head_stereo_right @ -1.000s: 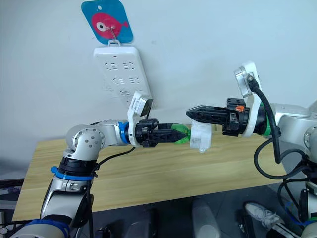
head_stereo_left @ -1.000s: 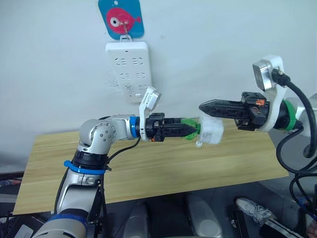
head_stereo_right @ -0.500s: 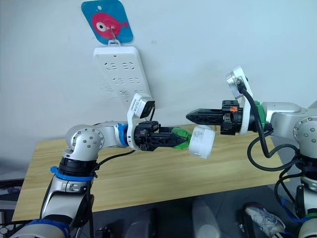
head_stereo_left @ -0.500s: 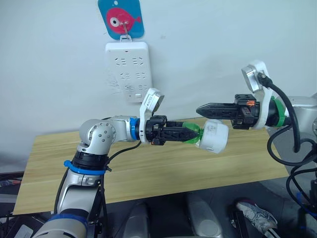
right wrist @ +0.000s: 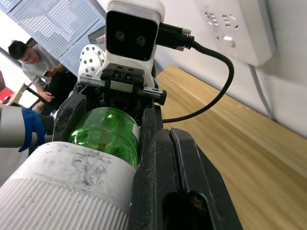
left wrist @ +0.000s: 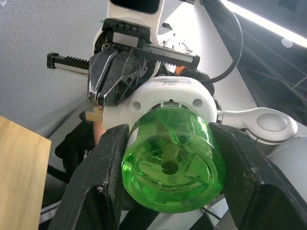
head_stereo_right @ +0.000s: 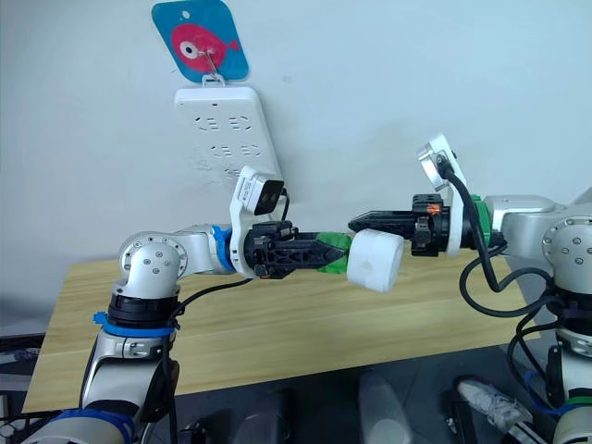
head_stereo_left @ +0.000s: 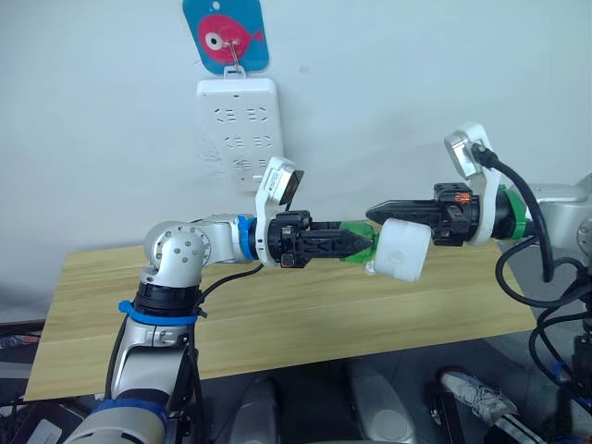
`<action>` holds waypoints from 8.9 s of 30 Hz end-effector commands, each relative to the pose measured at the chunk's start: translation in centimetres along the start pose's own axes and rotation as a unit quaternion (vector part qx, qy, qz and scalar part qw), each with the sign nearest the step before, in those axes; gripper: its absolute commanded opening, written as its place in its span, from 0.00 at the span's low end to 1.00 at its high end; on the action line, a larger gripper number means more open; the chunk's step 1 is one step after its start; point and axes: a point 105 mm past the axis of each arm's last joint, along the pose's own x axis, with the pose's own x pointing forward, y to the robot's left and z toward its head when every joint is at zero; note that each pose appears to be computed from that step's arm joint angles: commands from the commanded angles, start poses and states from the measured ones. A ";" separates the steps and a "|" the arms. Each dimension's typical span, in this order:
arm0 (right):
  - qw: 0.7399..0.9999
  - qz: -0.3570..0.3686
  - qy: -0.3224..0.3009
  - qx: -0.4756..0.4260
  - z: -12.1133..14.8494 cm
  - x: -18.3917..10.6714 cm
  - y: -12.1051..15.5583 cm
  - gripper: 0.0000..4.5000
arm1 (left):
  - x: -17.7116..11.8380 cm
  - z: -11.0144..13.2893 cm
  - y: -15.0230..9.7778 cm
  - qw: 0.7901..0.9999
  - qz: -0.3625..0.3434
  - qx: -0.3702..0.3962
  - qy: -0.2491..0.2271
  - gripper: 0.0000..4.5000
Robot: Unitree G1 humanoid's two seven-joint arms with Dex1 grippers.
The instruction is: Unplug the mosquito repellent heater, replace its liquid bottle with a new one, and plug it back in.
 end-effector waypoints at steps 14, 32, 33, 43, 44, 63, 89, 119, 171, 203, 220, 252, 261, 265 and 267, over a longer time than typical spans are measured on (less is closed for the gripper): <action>0.998 0.054 0.000 0.019 -0.6 0.1 2.5 0.00 | 0.1 2.1 -0.6 0.999 -0.009 0.014 -0.051 0.51; 0.998 0.048 -0.030 0.023 -0.2 0.0 4.0 0.00 | 0.0 3.4 2.1 0.991 0.076 0.053 -0.096 0.51; 0.998 0.046 -0.030 0.023 -0.2 0.0 4.0 0.00 | 0.0 3.4 2.1 0.991 0.078 0.054 -0.097 0.51; 0.998 0.039 -0.047 0.006 1.0 -0.4 4.5 0.00 | 0.2 2.6 2.6 0.991 0.092 0.078 -0.056 0.51; 0.998 0.039 -0.048 0.005 1.1 -0.4 4.4 0.00 | 0.3 2.5 2.6 0.992 0.089 0.078 -0.052 0.51; 0.998 0.043 -0.049 -0.002 2.0 -0.2 3.6 0.00 | 0.2 0.3 1.4 0.995 0.054 0.087 0.005 0.51; 0.840 -0.086 0.151 -0.514 -5.3 -6.2 0.1 1.00 | -3.7 0.9 2.5 0.997 0.075 -0.029 0.011 0.51; 0.747 0.025 0.037 -0.663 -1.8 0.8 0.7 1.00 | -3.4 0.0 1.9 0.997 0.047 -0.021 0.058 0.51; 0.939 -0.020 0.170 -0.298 -4.0 0.4 0.0 0.66 | -2.7 -2.7 5.3 0.918 0.100 0.334 0.190 0.94; 0.966 -0.117 0.097 -0.210 -2.6 -4.6 -1.5 1.00 | -2.4 -3.1 5.3 0.966 0.115 0.216 0.081 0.52; 0.931 -0.119 -0.326 0.112 -1.0 -2.2 0.2 1.00 | -1.6 1.7 2.3 0.986 0.030 -0.078 -0.144 0.52; 0.909 0.035 -0.375 0.177 2.4 1.7 3.0 0.65 | -0.8 1.8 0.7 0.980 -0.005 -0.141 -0.143 0.52; 0.911 0.044 -0.365 0.185 2.0 1.8 3.5 0.65 | -1.5 2.0 1.5 0.980 0.020 -0.144 -0.136 0.52; 0.909 0.036 -0.369 0.188 2.0 1.6 3.3 0.65 | -1.8 1.7 1.8 0.983 0.045 -0.123 -0.126 0.72; 0.908 0.028 -0.373 0.189 2.0 1.4 3.1 0.65 | -2.1 1.4 1.9 0.986 0.067 -0.101 -0.111 0.87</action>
